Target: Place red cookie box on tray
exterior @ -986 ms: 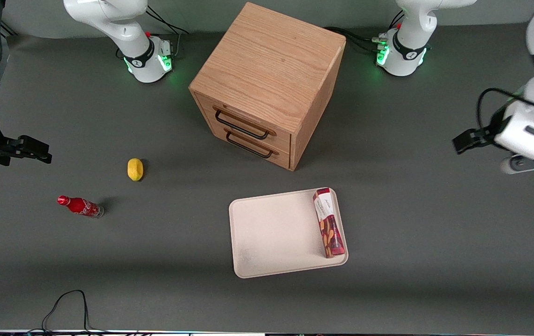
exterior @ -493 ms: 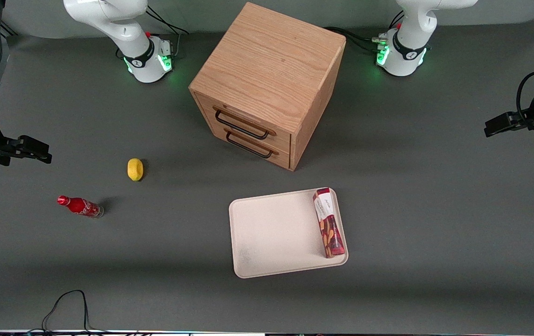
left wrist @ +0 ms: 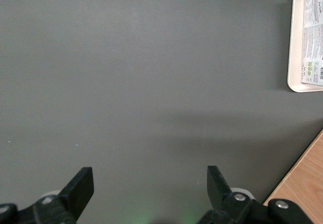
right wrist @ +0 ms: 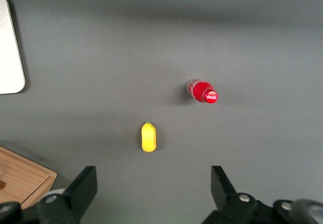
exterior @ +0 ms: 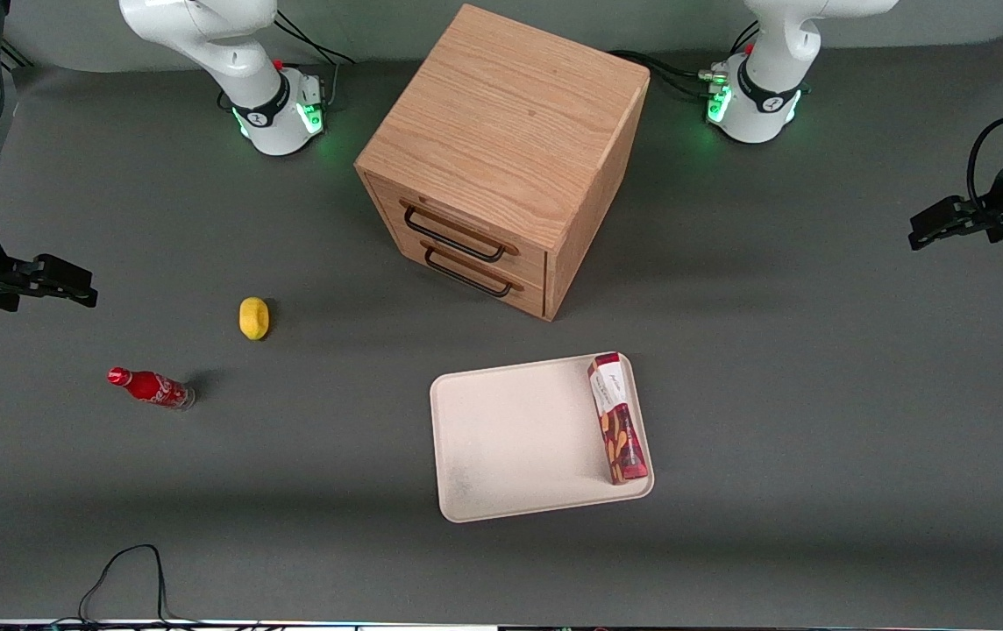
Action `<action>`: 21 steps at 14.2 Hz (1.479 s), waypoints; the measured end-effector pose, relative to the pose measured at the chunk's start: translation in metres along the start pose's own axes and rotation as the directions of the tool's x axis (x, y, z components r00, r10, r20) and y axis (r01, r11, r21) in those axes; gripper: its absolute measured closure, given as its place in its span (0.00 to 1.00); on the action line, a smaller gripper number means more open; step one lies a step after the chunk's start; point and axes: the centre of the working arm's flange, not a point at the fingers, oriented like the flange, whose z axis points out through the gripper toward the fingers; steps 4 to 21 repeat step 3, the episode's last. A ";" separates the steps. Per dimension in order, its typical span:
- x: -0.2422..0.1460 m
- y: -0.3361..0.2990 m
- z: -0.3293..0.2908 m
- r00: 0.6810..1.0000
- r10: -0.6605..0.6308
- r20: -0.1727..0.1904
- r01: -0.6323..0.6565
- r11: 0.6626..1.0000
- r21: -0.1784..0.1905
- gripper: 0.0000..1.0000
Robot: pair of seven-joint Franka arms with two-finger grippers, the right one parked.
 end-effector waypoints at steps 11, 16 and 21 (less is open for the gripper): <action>-0.001 -0.005 -0.002 1.000 -0.009 0.003 0.009 1.000 -0.001 0.00; -0.001 -0.005 -0.002 1.000 -0.009 0.003 0.009 1.000 -0.001 0.00; -0.001 -0.005 -0.002 1.000 -0.009 0.003 0.009 1.000 -0.001 0.00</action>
